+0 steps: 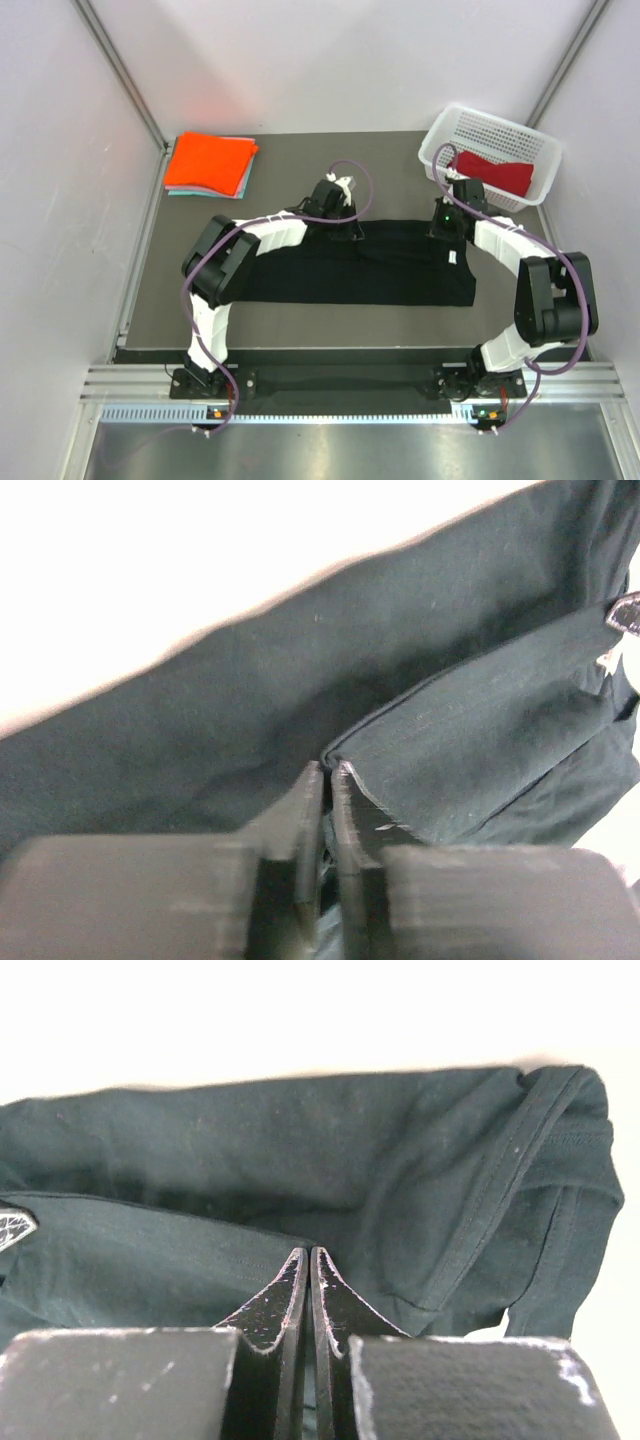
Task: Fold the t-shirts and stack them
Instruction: Fold the tshirt
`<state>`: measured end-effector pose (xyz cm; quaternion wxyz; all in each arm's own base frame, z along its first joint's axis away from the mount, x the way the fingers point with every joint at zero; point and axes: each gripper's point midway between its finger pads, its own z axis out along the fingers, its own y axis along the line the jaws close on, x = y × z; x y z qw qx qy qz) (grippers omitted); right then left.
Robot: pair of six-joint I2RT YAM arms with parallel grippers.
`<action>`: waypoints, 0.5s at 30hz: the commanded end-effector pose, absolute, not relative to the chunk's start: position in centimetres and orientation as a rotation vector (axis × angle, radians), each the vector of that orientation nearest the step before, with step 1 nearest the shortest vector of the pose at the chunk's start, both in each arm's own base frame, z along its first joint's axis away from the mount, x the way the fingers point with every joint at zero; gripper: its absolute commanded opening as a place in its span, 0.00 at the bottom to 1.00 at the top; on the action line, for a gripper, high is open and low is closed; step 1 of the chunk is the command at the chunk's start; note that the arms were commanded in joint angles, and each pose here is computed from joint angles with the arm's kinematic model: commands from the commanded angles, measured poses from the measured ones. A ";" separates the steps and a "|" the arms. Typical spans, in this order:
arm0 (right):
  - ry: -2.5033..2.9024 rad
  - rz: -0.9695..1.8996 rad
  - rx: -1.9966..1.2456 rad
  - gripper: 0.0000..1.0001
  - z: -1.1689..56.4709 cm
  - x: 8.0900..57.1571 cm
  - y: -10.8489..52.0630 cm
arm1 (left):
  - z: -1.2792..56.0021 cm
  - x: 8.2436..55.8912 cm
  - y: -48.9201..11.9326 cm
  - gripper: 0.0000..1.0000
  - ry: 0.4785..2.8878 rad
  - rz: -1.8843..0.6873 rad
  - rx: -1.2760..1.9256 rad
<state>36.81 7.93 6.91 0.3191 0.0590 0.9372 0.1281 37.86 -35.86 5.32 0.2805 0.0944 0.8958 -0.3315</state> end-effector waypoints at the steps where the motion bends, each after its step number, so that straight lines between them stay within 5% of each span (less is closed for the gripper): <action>1: 2.369 0.315 0.181 0.00 8.8 38.9 7.4 | 7.4 39.9 -36.4 0.18 2.327 -0.862 0.251; 6: 2.389 0.258 0.210 0.13 9.3 39.8 6.7 | 9.4 40.8 -34.4 0.26 2.301 -0.704 0.240; 9: 2.415 0.218 0.267 0.34 10.7 38.9 6.2 | 11.6 40.0 -34.4 0.29 2.271 -0.690 0.282; 13: 2.400 0.272 0.238 0.37 12.5 37.2 7.5 | 12.9 36.9 -36.7 0.30 2.265 -0.881 0.356; 15: 2.411 0.337 0.207 0.31 12.4 36.4 8.6 | 12.8 35.4 -38.3 0.30 2.247 -1.013 0.383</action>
